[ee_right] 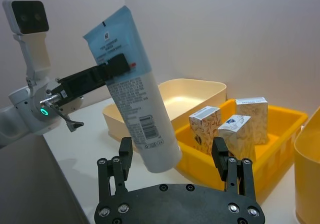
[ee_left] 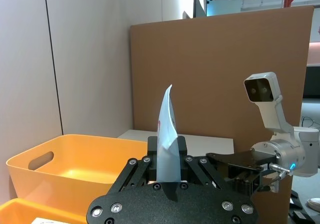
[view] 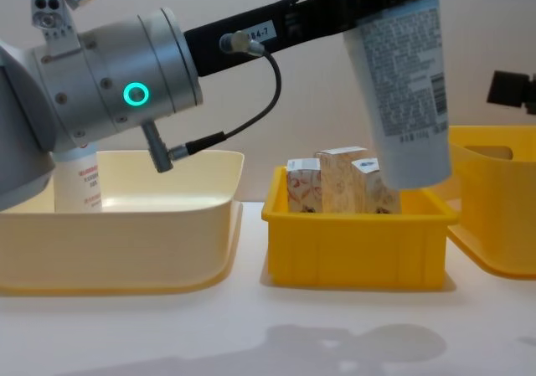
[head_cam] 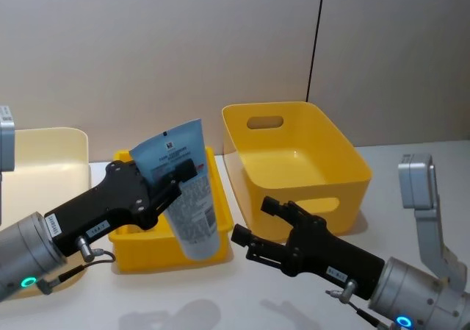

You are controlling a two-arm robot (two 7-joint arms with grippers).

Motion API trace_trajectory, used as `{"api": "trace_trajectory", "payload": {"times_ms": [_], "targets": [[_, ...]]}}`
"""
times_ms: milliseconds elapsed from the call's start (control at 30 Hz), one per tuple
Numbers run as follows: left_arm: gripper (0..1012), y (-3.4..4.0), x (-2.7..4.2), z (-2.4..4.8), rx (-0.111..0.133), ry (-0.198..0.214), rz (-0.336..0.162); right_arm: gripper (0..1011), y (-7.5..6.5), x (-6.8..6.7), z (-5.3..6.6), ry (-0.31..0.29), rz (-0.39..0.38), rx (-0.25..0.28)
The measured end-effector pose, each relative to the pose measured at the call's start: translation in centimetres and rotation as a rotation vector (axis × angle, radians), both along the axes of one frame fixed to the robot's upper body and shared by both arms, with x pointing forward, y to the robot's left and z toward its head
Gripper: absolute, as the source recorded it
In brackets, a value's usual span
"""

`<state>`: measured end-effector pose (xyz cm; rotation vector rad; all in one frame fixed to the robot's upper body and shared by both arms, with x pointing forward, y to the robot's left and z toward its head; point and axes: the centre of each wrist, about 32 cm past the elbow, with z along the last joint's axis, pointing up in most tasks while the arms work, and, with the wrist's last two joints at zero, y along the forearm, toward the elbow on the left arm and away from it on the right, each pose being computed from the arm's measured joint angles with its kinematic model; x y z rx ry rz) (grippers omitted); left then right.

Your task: Bimanual collaborative sorting of washing and personal care products

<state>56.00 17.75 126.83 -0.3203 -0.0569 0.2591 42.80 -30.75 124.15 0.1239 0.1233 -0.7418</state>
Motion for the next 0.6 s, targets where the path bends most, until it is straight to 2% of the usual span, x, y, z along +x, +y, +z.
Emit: {"api": "trace_trajectory", "payload": {"times_ms": [233, 600], "targets": [[203, -0.01, 0.0, -0.01, 0.0, 0.0, -0.001, 1001, 0.6, 0.5, 0.4, -0.025, 0.013, -0.014], [204, -0.01, 0.0, -0.01, 0.0, 0.0, -0.001, 1001, 1.6, 1.8, 0.9, -0.061, 0.076, -0.077]]}}
